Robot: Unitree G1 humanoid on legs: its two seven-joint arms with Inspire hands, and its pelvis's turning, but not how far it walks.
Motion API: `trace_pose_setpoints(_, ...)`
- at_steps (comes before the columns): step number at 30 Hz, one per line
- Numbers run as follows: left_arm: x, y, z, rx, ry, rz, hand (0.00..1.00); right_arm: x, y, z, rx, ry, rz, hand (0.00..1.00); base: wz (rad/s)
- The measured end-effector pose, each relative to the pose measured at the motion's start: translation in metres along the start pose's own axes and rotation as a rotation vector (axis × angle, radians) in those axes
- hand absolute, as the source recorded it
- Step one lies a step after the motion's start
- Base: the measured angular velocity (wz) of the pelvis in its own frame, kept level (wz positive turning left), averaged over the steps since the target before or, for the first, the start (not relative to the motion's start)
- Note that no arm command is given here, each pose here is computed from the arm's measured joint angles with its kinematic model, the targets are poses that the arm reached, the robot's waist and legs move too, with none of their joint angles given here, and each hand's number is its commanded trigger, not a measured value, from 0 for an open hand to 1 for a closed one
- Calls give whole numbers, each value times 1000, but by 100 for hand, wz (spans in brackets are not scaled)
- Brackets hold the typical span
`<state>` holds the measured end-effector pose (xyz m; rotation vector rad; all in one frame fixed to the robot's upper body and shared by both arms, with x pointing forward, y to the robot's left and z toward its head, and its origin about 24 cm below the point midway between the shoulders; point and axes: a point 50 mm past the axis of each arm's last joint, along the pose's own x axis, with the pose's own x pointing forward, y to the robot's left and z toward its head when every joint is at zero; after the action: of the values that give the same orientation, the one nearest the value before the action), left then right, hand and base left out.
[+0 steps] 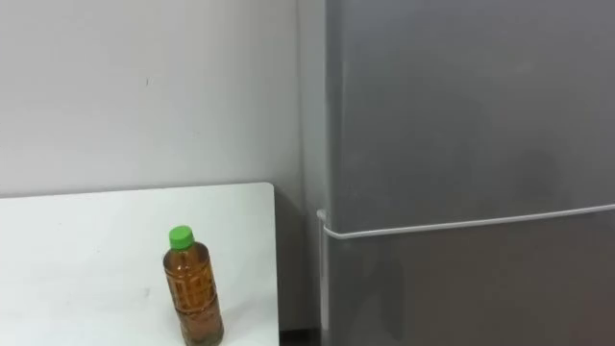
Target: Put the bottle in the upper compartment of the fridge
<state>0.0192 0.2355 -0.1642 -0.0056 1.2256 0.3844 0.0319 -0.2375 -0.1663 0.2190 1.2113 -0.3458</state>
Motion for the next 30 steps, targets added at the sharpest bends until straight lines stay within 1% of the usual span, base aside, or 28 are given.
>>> trace_pose_setpoints(21,-2,2,-6,-2,13,15,0,0,0,-1,3,2,13,0,-1)
trace_pose_setpoints(30,1,13,7,-74,-19,95,0,0,-1,3,-14,-7,9,0,2)
